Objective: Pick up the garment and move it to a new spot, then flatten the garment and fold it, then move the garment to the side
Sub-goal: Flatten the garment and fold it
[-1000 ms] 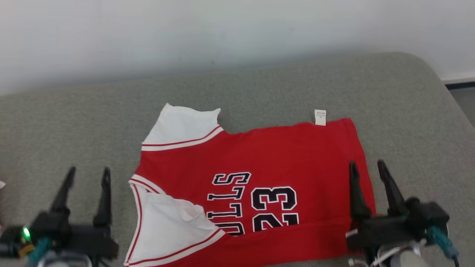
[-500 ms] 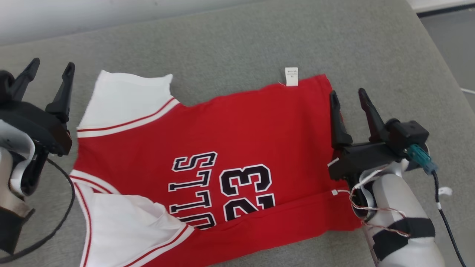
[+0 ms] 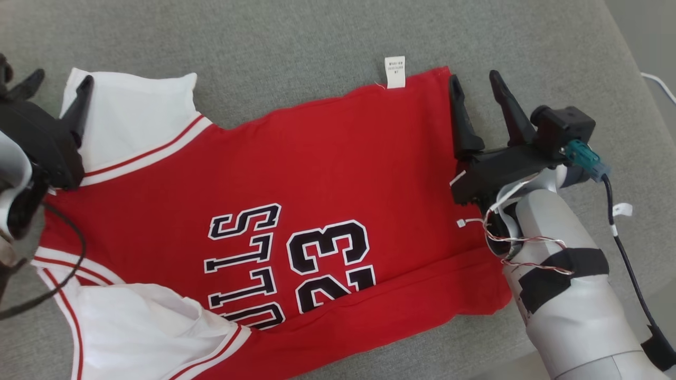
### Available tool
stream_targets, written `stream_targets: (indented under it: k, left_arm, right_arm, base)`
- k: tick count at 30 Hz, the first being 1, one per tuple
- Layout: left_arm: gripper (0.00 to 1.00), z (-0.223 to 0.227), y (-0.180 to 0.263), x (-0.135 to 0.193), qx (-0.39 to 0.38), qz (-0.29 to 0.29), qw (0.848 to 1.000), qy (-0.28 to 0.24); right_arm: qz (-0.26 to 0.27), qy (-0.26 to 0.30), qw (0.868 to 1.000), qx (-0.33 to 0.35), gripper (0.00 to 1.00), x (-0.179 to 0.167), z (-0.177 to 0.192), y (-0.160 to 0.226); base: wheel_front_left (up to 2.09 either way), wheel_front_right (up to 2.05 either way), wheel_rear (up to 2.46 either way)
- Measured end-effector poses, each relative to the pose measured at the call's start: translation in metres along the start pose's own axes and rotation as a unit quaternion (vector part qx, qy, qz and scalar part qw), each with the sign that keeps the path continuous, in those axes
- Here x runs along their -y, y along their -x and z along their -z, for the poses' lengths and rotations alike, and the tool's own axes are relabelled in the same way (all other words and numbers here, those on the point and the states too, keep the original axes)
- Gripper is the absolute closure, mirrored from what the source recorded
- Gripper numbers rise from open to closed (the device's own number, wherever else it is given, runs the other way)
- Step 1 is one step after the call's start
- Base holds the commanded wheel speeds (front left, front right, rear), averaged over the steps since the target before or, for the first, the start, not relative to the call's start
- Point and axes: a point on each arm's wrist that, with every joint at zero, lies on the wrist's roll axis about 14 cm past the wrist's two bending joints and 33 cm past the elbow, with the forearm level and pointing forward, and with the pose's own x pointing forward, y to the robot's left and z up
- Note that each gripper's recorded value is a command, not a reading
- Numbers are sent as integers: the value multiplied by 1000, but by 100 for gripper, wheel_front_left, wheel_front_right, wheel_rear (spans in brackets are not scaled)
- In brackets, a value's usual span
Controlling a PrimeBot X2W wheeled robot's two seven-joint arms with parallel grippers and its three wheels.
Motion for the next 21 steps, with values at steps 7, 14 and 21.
stream_targets:
  k: [7, 14, 21]
  left_arm:
    - [0, 22, -20, -5, -41, -4, 999, 15]
    - [100, 27, -29, -3, -53, -2, 998, 31]
    - [100, 11, -20, 6, -15, 9, 999, 37]
  right_arm:
    - [-1, 0, 1000, -21, 0, -1, 14, -8]
    - [-3, 10, 999, -46, 0, 1, 28, -11]
    - [-3, 17, 997, -78, 0, 5, 33, -21]
  base:
    - [0, 0, 0]
    - [0, 0, 0]
    - [0, 0, 0]
